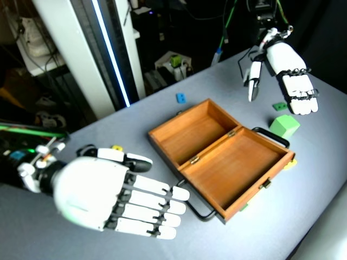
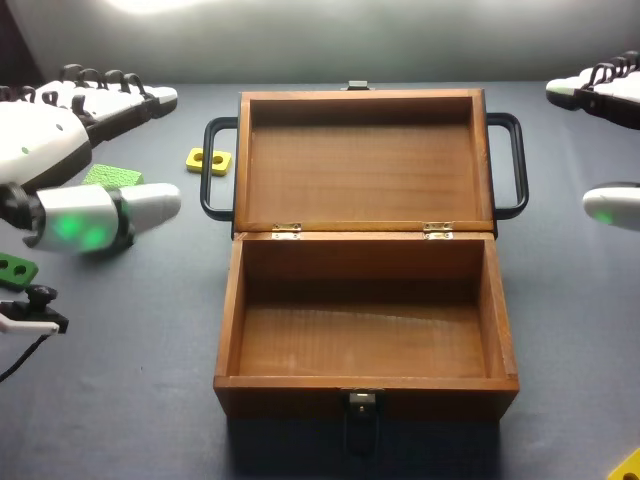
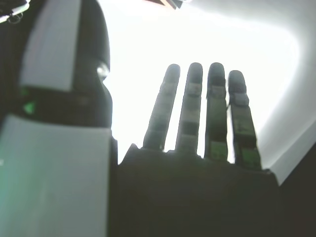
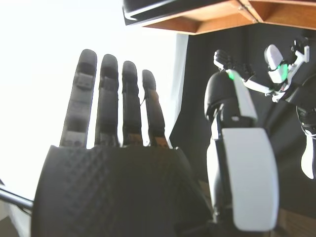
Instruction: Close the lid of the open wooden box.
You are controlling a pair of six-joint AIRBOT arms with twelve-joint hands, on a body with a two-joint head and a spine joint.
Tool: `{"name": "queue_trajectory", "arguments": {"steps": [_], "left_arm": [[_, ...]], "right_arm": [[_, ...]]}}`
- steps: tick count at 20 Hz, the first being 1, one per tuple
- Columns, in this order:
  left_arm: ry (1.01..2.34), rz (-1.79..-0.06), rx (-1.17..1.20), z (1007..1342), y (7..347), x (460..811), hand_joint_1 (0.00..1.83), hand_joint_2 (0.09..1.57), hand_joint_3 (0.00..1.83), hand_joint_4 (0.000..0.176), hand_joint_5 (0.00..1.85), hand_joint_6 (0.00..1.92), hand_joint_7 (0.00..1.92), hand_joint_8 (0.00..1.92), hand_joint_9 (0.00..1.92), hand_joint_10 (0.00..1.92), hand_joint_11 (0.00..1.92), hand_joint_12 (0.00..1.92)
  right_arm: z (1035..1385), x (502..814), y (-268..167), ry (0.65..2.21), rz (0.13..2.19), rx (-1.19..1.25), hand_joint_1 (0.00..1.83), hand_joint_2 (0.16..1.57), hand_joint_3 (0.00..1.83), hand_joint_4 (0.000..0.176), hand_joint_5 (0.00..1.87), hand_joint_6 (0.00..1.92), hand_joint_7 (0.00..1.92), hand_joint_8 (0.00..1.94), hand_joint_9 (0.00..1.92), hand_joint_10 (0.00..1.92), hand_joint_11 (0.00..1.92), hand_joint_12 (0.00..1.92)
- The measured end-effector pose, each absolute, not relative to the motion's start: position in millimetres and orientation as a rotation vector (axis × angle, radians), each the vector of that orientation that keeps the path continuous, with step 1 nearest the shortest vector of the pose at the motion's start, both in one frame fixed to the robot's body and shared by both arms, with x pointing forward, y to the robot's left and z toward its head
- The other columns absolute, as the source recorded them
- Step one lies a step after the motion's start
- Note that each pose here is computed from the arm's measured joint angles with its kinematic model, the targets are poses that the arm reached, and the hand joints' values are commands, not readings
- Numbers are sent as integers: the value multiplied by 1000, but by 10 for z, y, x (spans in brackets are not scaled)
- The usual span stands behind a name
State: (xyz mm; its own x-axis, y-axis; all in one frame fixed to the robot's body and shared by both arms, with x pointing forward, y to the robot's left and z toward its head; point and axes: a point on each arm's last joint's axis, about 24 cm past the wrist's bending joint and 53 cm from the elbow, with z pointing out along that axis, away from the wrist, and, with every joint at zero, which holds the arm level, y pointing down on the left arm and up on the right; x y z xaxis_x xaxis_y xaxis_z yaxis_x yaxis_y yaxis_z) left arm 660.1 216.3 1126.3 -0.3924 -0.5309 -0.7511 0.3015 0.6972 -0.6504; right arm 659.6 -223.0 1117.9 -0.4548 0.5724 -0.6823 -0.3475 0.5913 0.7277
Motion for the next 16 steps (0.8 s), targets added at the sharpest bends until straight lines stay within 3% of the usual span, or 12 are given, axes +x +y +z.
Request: {"name": "queue_trajectory", "arguments": {"steps": [3,5,11,14,15,16], "left_arm": [[1776,-897,-180,11227,2161,6595,0,1323,22,0,100,6,131,7,94,5,11,220],[1781,-894,-181,11215,2164,6596,78,1444,11,0,105,1,141,3,120,5,29,264],[1836,-839,-175,11092,2227,6710,0,1456,7,0,118,8,121,2,139,18,95,340],[1899,-800,-141,10941,2201,6708,0,1459,2,0,103,3,168,4,176,9,88,322],[1926,-763,-117,10883,2210,6706,0,1456,0,0,98,1,170,2,177,6,77,314],[1938,-745,-105,10858,2217,6705,0,1420,0,0,102,3,162,0,180,5,85,315]], "right_arm": [[11120,6619,-2262,1767,1048,190,428,1285,3,0,162,0,172,4,120,4,59,100],[11097,6619,-2255,1774,1046,192,366,1296,5,0,135,2,135,0,89,2,43,88],[10934,6727,-2358,1832,973,200,250,1315,0,1,109,1,82,0,53,2,22,60],[10820,6717,-2350,1876,946,188,200,1301,0,32,98,3,69,5,31,6,16,39],[10780,6706,-2347,1893,936,180,168,1300,0,35,87,1,57,2,13,3,2,16],[10772,6706,-2350,1896,933,181,222,1320,3,0,112,8,90,10,32,8,4,13]]}}
